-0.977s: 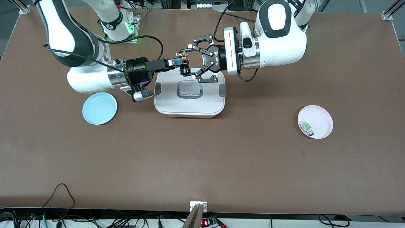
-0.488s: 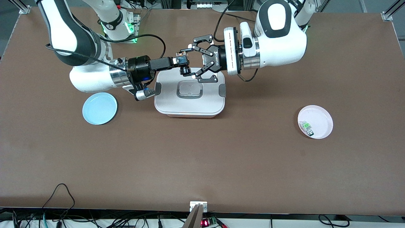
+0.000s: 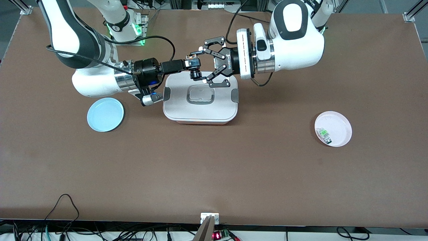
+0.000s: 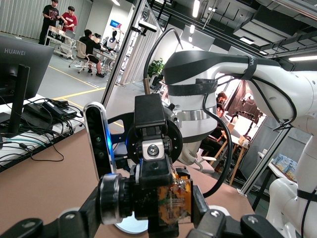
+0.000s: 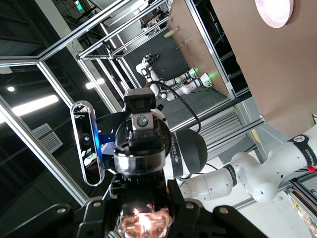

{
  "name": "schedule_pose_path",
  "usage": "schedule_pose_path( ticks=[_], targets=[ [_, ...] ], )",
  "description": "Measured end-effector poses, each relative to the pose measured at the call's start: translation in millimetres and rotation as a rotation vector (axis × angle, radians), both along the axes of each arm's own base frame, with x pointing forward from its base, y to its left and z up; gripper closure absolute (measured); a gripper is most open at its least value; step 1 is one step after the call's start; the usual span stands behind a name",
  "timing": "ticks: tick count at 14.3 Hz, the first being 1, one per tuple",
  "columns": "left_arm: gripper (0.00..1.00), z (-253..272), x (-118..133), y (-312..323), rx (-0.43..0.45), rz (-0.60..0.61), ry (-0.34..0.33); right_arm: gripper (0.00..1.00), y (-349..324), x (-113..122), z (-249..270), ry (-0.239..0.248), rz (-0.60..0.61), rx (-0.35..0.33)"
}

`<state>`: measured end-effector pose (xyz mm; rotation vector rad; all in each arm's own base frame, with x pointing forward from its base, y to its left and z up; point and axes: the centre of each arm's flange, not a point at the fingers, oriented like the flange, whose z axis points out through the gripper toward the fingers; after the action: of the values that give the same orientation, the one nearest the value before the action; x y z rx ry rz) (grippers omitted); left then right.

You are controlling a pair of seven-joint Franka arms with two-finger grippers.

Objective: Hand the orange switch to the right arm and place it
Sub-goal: 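Grasp the switch with the right gripper and open the left gripper, then move the switch over the blue plate while the left gripper withdraws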

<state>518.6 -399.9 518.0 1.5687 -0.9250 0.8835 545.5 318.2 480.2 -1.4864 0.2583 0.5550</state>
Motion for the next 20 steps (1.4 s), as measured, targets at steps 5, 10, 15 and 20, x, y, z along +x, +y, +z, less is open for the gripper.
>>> schedule_pose_path(
  ticks=[5, 10, 15, 20],
  targets=[
    [0.27, 0.1, 0.0, -0.1, 0.0, 0.001, 0.002, 0.58, -0.1, 0.0, 0.0, 0.0, 0.0, 0.0],
    [0.27, 0.7, 0.0, -0.3, -0.007, 0.011, 0.06, 0.58, -0.4, 0.3, 0.9, 0.022, -0.001, 0.0],
    [0.14, 2.7, -0.3, -1.1, -0.012, 0.013, 0.081, 0.58, -0.4, 0.1, 1.2, 0.024, 0.0, 0.0],
    [0.0, 11.3, 2.9, 5.8, -0.014, 0.03, 0.073, 0.58, -0.6, 0.2, 1.2, 0.023, 0.0, 0.0]
  ],
)
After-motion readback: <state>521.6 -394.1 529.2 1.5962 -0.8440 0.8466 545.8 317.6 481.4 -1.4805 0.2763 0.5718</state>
